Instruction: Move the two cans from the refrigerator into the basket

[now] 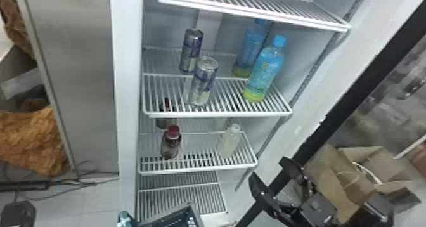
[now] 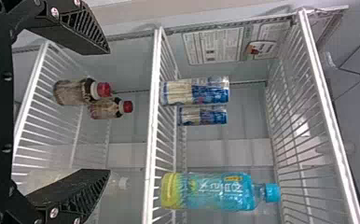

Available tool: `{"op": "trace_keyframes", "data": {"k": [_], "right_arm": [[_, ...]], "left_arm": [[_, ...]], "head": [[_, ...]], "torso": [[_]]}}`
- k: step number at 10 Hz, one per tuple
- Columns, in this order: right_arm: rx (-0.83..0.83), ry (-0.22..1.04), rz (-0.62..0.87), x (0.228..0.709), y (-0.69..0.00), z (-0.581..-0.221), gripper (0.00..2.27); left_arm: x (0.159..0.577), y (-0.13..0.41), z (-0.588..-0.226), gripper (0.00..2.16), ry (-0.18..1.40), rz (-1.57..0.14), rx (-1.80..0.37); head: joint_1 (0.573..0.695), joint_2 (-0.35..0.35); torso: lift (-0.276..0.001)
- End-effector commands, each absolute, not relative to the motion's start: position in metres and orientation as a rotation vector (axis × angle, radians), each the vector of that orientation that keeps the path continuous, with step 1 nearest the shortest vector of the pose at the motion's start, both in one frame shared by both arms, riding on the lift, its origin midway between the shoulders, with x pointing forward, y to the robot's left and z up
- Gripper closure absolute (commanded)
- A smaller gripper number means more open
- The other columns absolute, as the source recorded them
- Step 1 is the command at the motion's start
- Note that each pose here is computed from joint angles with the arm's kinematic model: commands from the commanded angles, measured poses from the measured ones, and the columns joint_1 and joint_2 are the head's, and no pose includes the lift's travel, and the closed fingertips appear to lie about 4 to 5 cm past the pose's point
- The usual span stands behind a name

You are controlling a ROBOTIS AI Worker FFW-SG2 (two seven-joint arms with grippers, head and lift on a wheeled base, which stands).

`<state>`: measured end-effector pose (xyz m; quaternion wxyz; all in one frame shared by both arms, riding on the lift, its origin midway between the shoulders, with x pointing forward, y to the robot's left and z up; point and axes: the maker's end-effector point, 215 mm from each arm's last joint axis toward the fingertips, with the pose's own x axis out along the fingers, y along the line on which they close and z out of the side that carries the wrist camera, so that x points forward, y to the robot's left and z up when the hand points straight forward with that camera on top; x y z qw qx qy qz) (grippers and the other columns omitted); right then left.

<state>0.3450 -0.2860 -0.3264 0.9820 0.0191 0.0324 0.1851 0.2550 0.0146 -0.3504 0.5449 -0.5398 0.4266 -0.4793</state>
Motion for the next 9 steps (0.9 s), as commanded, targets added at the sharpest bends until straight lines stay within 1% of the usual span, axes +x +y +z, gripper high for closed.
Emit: {"op": "trace_keyframes", "data": {"k": [1, 6, 9], "right_arm": [[0.045, 0.046, 0.382, 0.355, -0.279, -0.322, 0.13], [0.030, -0.029, 0.365, 0.387, -0.278, -0.298, 0.14], [0.019, -0.054, 0.357, 0.407, -0.277, -0.291, 0.14]], "left_arm": [[0.253, 0.014, -0.350, 1.20, 1.017, -1.142, -1.282], [0.255, 0.013, -0.348, 1.20, 1.011, -1.147, -1.278], [0.255, 0.013, -0.348, 1.20, 1.013, -1.146, -1.280]], "head": [[0.695, -0.350], [0.695, -0.350], [0.695, -0.350]], "torso": [[-0.035], [-0.035], [-0.035]]}}
